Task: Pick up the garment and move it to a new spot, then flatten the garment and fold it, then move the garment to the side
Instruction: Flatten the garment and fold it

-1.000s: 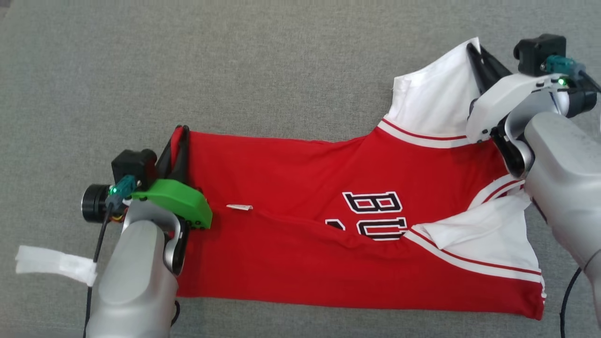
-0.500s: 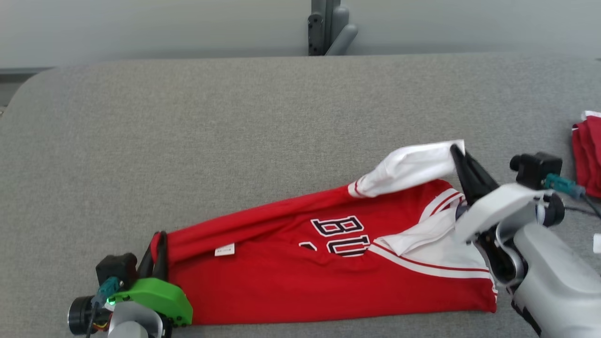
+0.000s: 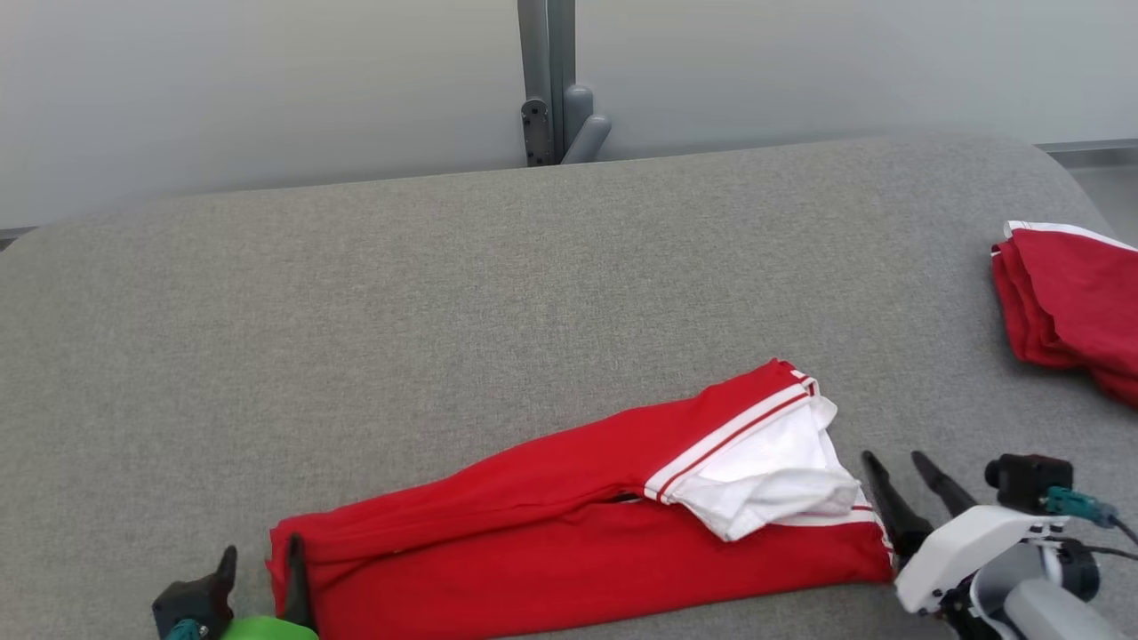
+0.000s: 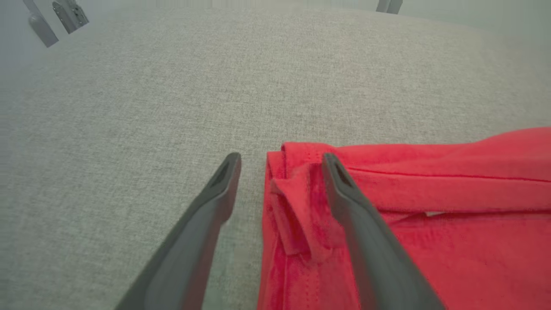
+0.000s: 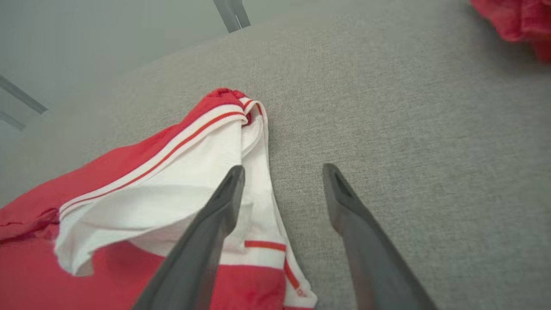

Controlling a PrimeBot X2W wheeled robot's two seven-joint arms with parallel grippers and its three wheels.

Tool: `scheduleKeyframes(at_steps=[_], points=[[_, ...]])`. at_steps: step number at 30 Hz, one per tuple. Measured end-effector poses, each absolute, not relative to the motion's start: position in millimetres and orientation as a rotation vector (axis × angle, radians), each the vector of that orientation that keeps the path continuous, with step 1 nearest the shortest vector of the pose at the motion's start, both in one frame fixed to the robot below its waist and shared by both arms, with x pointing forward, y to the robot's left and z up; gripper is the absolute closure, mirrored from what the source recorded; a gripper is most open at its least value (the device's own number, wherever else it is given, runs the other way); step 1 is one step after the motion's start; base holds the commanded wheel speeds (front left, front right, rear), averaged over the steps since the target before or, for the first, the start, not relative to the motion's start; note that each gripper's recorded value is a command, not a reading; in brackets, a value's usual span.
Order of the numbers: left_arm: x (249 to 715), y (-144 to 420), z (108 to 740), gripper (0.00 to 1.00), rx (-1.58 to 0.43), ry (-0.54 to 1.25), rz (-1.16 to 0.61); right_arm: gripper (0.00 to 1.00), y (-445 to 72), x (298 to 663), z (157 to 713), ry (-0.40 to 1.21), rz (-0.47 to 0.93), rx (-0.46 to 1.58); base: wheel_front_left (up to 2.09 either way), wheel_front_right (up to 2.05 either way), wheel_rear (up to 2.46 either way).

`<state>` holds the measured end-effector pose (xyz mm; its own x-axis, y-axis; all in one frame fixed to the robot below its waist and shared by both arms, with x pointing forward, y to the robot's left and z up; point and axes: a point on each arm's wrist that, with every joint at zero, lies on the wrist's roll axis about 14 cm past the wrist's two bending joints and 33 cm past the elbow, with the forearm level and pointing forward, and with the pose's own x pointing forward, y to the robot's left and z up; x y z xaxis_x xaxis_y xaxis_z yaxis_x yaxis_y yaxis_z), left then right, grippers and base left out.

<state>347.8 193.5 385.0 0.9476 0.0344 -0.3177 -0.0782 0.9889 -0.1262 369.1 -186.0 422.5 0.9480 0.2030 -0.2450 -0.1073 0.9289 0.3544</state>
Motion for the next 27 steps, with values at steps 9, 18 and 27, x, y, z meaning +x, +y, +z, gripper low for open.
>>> scheduleKeyframes(at_steps=[9, 18, 27], points=[[325, 218, 387, 0.0, -0.147, 0.305, 0.181, 0.0, -174, 395, 437, 0.226, 0.199, 0.278, 0.0, 0.0, 0.0], [322, 222, 388, 0.0, -0.167, 0.301, 0.219, 0.0, -140, 398, 381, 0.462, 0.261, 0.206, 0.0, 0.0, 0.0], [321, 226, 384, 0.0, -0.169, 0.312, 0.235, 1.0, -148, 405, 374, 0.471, 0.241, 0.212, 0.0, 0.0, 0.0]])
